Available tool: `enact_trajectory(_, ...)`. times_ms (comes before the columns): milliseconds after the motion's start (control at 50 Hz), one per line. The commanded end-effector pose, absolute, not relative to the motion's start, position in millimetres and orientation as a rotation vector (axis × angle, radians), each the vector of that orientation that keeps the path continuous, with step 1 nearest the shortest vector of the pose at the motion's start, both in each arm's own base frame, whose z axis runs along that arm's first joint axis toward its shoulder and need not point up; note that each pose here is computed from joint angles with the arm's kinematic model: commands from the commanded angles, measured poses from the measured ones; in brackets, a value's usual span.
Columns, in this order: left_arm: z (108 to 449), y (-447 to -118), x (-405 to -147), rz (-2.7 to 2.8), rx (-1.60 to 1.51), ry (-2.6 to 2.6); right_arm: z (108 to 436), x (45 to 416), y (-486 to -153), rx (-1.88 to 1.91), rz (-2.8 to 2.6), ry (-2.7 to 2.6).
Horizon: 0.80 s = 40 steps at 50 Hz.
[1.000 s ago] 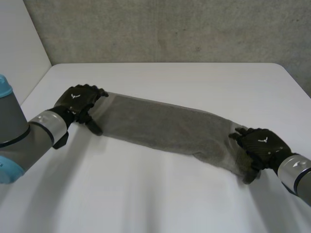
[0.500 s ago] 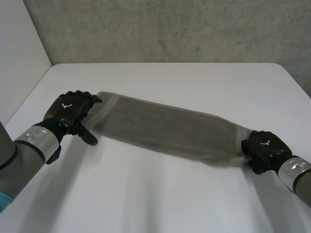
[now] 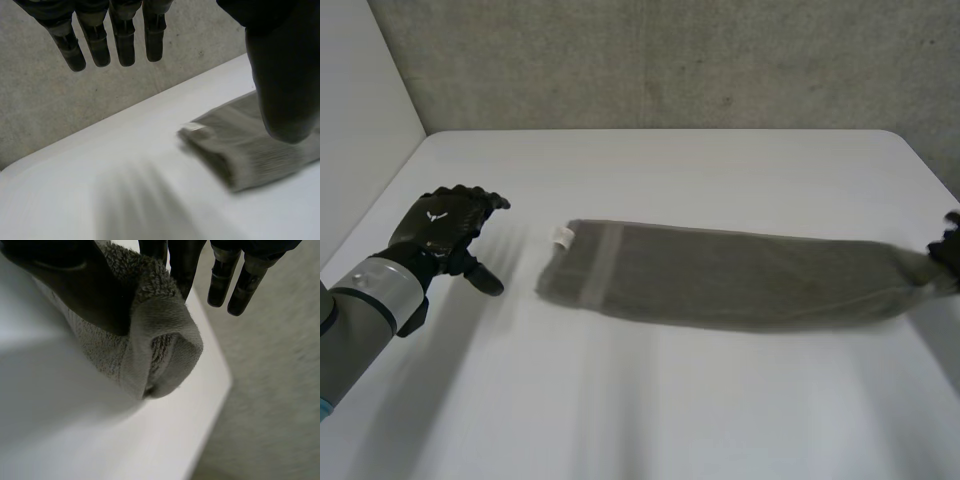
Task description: Fold the towel.
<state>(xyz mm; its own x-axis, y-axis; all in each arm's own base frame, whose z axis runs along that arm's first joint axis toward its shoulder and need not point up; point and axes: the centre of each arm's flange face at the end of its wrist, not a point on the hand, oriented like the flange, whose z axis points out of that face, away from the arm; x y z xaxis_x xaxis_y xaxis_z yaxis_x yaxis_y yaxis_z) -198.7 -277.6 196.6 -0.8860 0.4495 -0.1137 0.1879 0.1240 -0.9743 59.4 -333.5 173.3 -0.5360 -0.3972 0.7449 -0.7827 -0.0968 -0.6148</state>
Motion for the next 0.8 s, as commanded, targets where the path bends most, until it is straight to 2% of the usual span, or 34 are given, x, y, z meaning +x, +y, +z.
enact_trajectory(20, 200.2, -275.8, -200.2, 1.859, -0.639, -2.173, 219.3, 55.4, -364.1, 1.402, 1.764, -1.525)
enact_trajectory(60, 201.6, -275.6, -200.6, 1.863, -0.641, -2.168, 239.9, 92.5, -368.5, 1.466, 1.870, -1.427)
enact_trajectory(80, 201.6, -275.0, -201.4, 1.862, -0.644, -2.166, 240.0, 92.7, -368.5, 1.467, 1.871, -1.426)
enact_trajectory(100, 201.6, -275.0, -201.5, 1.862, -0.644, -2.166, 250.2, 116.9, -367.3, 1.499, 1.934, -1.389)
enact_trajectory(120, 202.4, -274.6, -202.3, 1.864, -0.647, -2.161, 250.3, 117.1, -367.3, 1.499, 1.935, -1.388)
enact_trajectory(160, 202.8, -274.3, -203.1, 1.865, -0.648, -2.159, 264.9, 162.2, -360.8, 1.528, 2.043, -1.358)
enact_trajectory(180, 202.8, -274.3, -203.1, 1.865, -0.649, -2.159, 265.0, 162.4, -360.8, 1.528, 2.044, -1.358)
enact_trajectory(220, 204.2, -275.0, -203.7, 1.871, -0.650, -2.152, 268.6, 205.4, -351.4, 1.544, 2.135, -1.391)
enact_trajectory(240, 204.2, -275.0, -203.7, 1.871, -0.650, -2.152, 268.6, 205.6, -351.3, 1.544, 2.135, -1.391)
enact_trajectory(280, 205.2, -275.9, -203.8, 1.879, -0.650, -2.147, 260.1, 251.7, -336.1, 1.594, 2.211, -1.462)
enact_trajectory(300, 205.5, -276.0, -204.3, 1.883, -0.652, -2.142, 260.0, 251.9, -336.0, 1.594, 2.211, -1.462)
enact_trajectory(340, 206.9, -277.3, -204.5, 1.896, -0.652, -2.132, 244.9, 294.5, -313.6, 1.673, 2.251, -1.520)
enact_trajectory(360, 207.6, -277.9, -204.6, 1.901, -0.652, -2.128, 244.9, 294.7, -313.4, 1.674, 2.251, -1.521)
enact_trajectory(400, 208.1, -278.3, -204.7, 1.905, -0.652, -2.125, 227.7, 330.4, -288.3, 1.766, 2.258, -1.545)
enact_trajectory(420, 208.1, -278.4, -204.7, 1.905, -0.652, -2.125, 227.6, 330.5, -288.2, 1.766, 2.257, -1.545)
enact_trajectory(480, 208.2, -278.9, -204.8, 1.906, -0.652, -2.124, 194.4, 369.9, -254.2, 1.919, 2.228, -1.576)
enact_trajectory(500, 208.2, -278.6, -205.2, 1.905, -0.652, -2.122, 194.3, 370.0, -254.1, 1.920, 2.228, -1.576)
enact_trajectory(540, 208.1, -278.6, -206.1, 1.908, -0.655, -2.116, 171.9, 385.0, -236.3, 2.007, 2.189, -1.598)
enact_trajectory(580, 207.2, -279.1, -206.7, 1.909, -0.657, -2.114, 171.8, 385.1, -236.2, 2.008, 2.188, -1.599)
enact_trajectory(640, 206.3, -280.8, -207.0, 1.919, -0.659, -2.107, 144.6, 397.9, -223.0, 2.043, 2.116, -1.649)
enact_trajectory(800, 208.3, -283.9, -208.5, 1.941, -0.660, -2.085, 142.5, 413.3, -222.3, 1.990, 2.128, -1.633)
